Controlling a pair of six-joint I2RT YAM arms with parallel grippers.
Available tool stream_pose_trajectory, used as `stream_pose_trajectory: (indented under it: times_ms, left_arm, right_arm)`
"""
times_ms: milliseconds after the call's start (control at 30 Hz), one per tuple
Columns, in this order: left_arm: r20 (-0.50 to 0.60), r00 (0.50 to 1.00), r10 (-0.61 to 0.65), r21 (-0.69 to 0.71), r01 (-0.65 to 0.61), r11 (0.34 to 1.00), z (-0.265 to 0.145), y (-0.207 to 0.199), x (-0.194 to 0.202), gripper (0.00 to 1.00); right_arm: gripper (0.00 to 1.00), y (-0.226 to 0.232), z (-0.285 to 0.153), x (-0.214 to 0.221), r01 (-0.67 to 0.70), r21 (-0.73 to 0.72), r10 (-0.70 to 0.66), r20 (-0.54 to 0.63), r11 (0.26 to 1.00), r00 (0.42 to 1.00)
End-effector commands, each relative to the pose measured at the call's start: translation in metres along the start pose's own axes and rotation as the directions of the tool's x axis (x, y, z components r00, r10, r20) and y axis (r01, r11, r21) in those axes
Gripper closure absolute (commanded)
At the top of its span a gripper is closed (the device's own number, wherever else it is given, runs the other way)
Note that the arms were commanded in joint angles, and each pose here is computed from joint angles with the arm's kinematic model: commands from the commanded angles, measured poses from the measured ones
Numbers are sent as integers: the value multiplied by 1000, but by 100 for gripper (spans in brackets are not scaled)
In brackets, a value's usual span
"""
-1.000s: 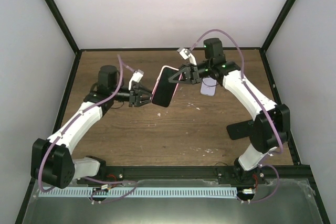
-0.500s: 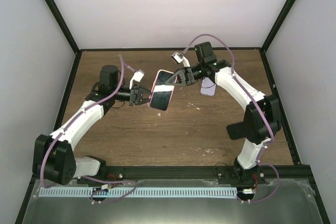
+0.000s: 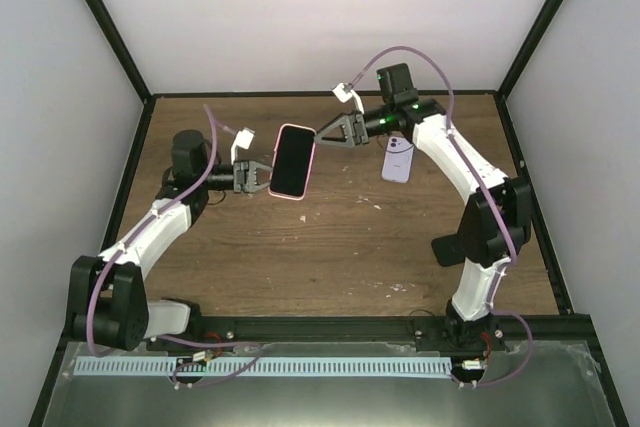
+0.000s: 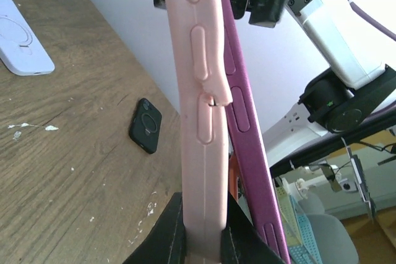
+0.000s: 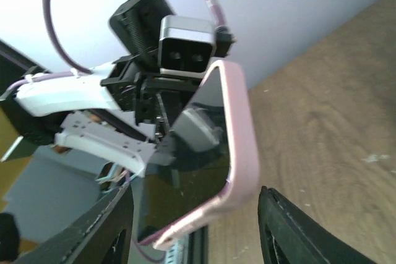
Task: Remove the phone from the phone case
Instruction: Remove the phone case from the phone.
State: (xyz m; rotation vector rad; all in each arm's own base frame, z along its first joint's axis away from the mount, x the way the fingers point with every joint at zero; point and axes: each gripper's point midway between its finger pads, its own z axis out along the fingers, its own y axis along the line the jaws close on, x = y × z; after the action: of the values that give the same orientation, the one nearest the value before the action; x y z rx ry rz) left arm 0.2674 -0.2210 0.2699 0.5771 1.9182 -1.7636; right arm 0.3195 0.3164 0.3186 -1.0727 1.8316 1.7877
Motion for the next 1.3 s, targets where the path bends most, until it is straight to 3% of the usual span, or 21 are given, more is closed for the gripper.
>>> stream_pose_trajectory:
  times_ms: [0,200,467,633,900,1267]
  left_arm:
    - [28,1000,10,15,-10,1000,-5,-4,-10,100]
    - [80,991,-105,-28,108,994,-15,17,-21,100]
    - [152,947,-282,-80,296,952,-25,41,-33,100]
    - [189,911,-366,-118,391,913,-29,55,-34,100]
    - [184,873,-452,-90,473,876,-28,60,-34,100]
    - [177,861,-477,-77,496,865,-28,61,-35,100]
  right_arm:
    - [46,-3,-21,-26,109,163,-117,39,981,992]
    - [41,-17,-36,-36,229,400,-259,22,887,966]
    - [40,-8,-29,-46,496,622,-519,-164,606,839]
    - [40,-1,-7,-43,622,642,-599,-300,449,742]
    - [41,-3,46,-11,766,586,-626,-499,266,599]
    - [47,-12,82,9,826,538,-620,-593,168,513]
